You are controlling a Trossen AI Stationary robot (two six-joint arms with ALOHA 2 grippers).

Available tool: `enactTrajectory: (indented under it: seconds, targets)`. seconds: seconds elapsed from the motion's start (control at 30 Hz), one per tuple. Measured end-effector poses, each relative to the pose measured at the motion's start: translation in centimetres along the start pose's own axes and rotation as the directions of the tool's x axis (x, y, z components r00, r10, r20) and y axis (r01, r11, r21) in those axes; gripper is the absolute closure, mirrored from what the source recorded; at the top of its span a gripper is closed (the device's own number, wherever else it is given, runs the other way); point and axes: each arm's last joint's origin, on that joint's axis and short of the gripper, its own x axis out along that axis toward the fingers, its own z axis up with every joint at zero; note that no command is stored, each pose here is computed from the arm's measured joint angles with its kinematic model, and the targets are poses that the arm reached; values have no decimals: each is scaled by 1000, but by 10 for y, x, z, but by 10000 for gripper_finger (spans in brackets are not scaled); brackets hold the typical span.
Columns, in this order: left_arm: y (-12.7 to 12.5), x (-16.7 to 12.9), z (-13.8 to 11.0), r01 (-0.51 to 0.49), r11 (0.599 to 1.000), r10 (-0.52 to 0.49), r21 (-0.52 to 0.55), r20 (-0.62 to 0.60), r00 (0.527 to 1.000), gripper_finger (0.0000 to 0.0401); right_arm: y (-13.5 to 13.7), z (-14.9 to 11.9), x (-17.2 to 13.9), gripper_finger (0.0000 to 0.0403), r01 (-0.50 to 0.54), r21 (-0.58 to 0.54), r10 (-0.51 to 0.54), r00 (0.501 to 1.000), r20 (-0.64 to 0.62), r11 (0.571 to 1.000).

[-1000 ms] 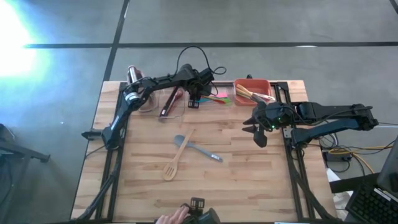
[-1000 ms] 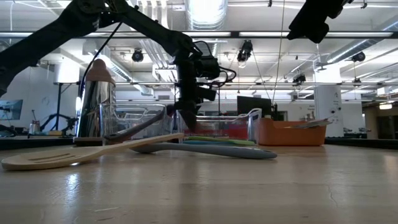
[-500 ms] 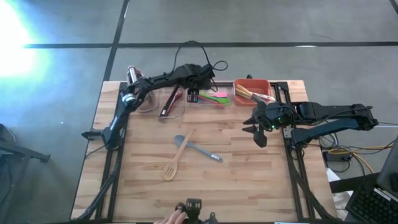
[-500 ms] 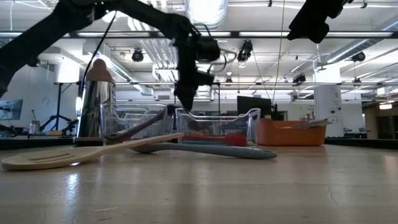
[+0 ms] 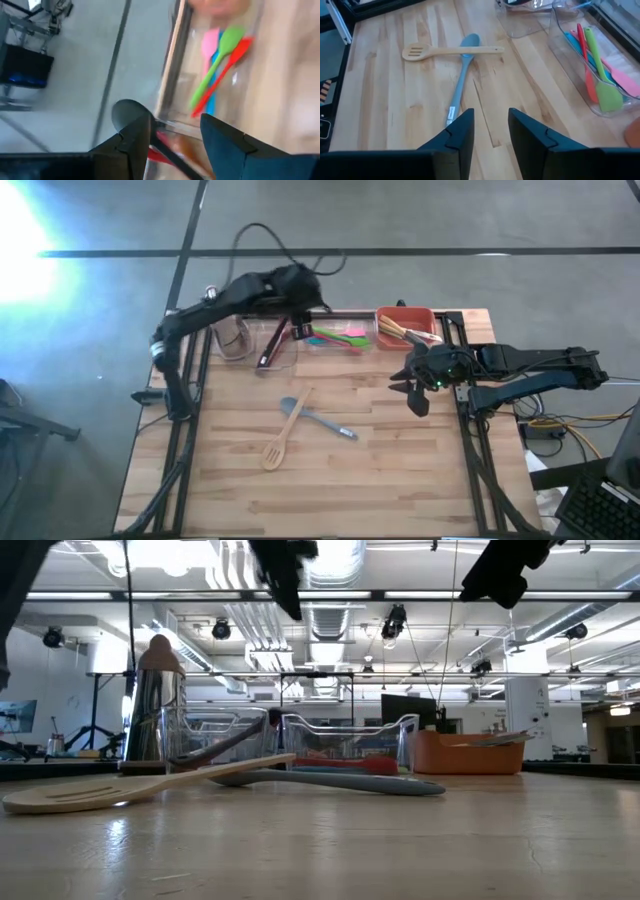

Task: Pick & Place Kitchen Items
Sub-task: Put the light brown serving spoon into the left transparent bin

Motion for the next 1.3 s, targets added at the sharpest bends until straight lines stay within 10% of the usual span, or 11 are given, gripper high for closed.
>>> enactTrajectory:
  seconds: [0.27,0.57,1.3]
  targets:
    - [-17,-84,-27,333,922,-306,-200,156,939,224,1,2,0,301,-7,-2,7,1000,18,1000]
    - [-83,-117,-69,483,818,-474,-313,109,874,224,1,3,0,312,-12,-47,13,999,33,999]
    - [-230,1,-183,590,505,-734,-630,45,677,224,3,8,1,309,-21,-67,26,997,72,998]
